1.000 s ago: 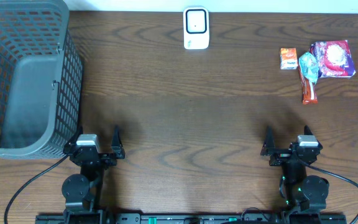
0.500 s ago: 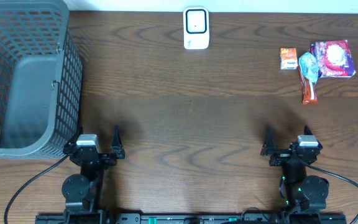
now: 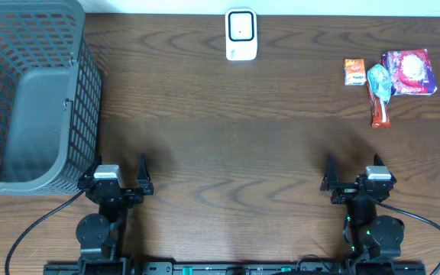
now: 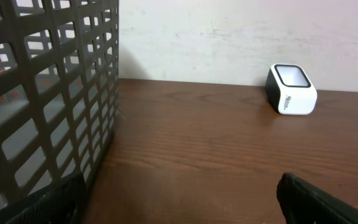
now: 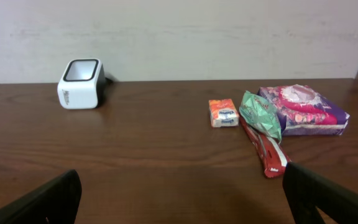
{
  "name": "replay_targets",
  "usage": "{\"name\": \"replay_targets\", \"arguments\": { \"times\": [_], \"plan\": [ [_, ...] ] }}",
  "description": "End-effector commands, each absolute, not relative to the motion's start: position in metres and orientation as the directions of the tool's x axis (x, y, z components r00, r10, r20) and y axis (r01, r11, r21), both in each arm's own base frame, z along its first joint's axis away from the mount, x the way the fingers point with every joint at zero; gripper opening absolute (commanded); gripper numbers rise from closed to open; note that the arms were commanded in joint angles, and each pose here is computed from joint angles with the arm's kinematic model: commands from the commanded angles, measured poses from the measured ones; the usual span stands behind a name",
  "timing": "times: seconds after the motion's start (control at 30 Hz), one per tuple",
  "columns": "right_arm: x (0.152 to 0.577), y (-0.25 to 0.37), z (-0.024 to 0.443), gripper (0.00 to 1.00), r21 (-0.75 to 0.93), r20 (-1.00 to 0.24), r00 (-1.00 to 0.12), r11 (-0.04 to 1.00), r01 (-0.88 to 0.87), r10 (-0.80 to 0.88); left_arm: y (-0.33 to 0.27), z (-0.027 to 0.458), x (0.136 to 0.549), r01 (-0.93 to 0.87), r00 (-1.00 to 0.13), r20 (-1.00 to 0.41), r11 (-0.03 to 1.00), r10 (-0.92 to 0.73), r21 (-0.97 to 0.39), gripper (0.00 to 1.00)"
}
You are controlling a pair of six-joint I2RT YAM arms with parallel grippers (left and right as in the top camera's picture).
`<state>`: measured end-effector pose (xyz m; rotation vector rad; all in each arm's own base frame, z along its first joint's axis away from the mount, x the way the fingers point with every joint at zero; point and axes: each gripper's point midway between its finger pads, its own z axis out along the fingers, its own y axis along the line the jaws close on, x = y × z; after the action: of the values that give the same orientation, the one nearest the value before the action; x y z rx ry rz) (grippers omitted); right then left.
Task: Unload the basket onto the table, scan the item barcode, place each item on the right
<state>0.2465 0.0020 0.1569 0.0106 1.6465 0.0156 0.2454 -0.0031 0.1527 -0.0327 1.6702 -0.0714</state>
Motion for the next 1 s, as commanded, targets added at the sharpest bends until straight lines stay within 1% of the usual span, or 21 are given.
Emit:
{"name": "replay_targets", "arguments": {
  "times": [0.0, 0.23, 0.33, 0.97],
  "plan": [
    [0.2462, -0.0002, 0.1565, 0.99, 0.031, -0.997, -0.075, 1.0, 0.006, 0.031, -0.0078, 0.1396, 0.244, 0.046, -0.144, -0.988, 0.997, -0.047, -0.054, 0.98],
    [0.2462, -0.0002, 0.1565, 0.99, 0.031, -0.997, -0.075, 1.0, 0.006, 0.031, -0.0065, 0.1397, 0.2441, 0.038, -0.144, -0.989, 0.998, -0.046, -0.052, 0.98],
    [0.2462, -0.0002, 0.1564, 0.99, 0.031, -0.997, -0.075, 1.0, 0.006, 0.031, -0.0059, 0.1396, 0.2441, 0.039, -0.143, -0.989, 0.999, -0.021, -0.027, 0.98],
    [0.2462, -0.0002, 0.1565, 0.99, 0.031, -0.997, -0.075, 1.0, 0.006, 0.031, -0.0063, 0.1381, 0.2438, 0.039, -0.149, -0.989, 0.999, -0.021, -0.027, 0.98]
  ]
}}
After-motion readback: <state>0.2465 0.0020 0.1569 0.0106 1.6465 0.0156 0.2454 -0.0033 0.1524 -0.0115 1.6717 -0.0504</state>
